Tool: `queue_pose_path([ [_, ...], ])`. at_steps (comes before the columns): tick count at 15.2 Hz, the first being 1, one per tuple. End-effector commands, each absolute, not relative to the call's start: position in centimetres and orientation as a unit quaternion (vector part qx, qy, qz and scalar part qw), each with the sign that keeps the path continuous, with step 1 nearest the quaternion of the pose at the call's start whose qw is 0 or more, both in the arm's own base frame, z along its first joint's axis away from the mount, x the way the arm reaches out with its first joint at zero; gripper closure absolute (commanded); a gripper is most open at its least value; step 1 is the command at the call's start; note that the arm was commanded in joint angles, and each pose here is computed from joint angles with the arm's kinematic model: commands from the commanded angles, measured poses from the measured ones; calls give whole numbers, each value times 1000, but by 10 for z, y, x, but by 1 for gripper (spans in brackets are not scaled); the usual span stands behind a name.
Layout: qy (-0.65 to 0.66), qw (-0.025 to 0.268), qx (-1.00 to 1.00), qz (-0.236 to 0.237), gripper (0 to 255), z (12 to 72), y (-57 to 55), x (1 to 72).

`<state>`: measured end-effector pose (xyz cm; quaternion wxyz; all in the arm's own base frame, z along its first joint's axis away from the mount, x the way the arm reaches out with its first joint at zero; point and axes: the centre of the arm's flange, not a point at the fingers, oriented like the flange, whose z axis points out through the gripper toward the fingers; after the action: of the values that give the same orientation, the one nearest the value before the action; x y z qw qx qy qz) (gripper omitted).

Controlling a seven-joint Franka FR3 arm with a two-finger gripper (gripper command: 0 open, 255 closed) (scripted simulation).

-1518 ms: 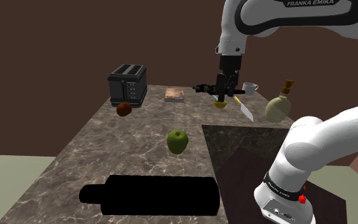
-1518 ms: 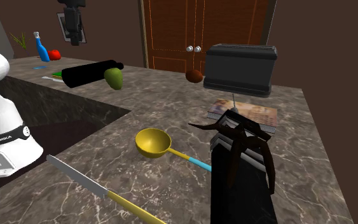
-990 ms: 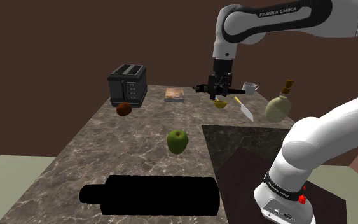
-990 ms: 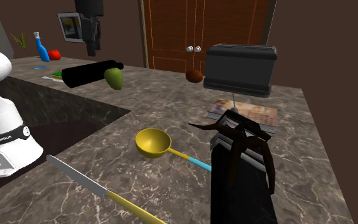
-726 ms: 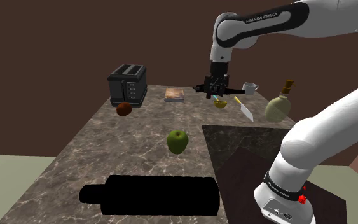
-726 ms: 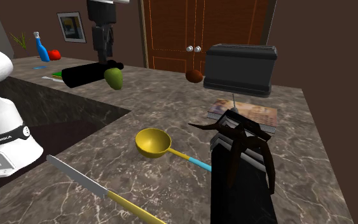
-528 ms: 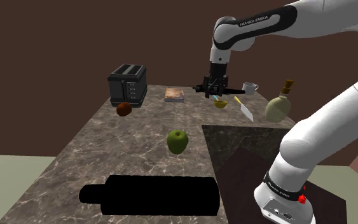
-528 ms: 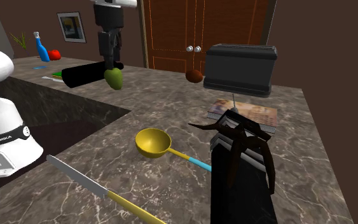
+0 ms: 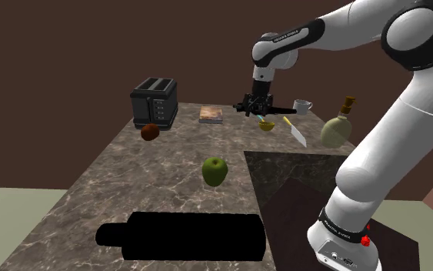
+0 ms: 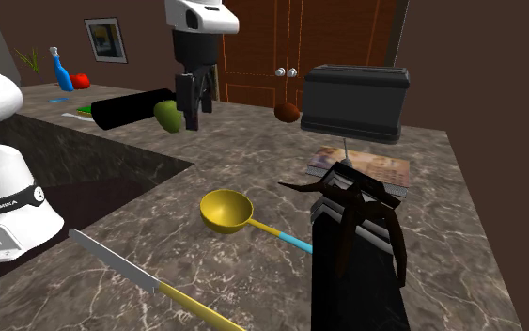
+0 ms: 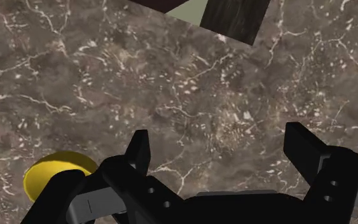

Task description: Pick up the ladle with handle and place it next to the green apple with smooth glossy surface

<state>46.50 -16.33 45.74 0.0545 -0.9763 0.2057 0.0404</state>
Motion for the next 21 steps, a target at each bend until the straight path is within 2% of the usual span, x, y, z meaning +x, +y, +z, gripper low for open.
queue_pose_path([
  [1, 228, 56, -971, 37, 0, 448, -189, 471],
  [17, 398, 70, -914, 13, 0, 375, -383, 508],
  [21, 404, 71, -912, 13, 0, 356, -388, 508],
])
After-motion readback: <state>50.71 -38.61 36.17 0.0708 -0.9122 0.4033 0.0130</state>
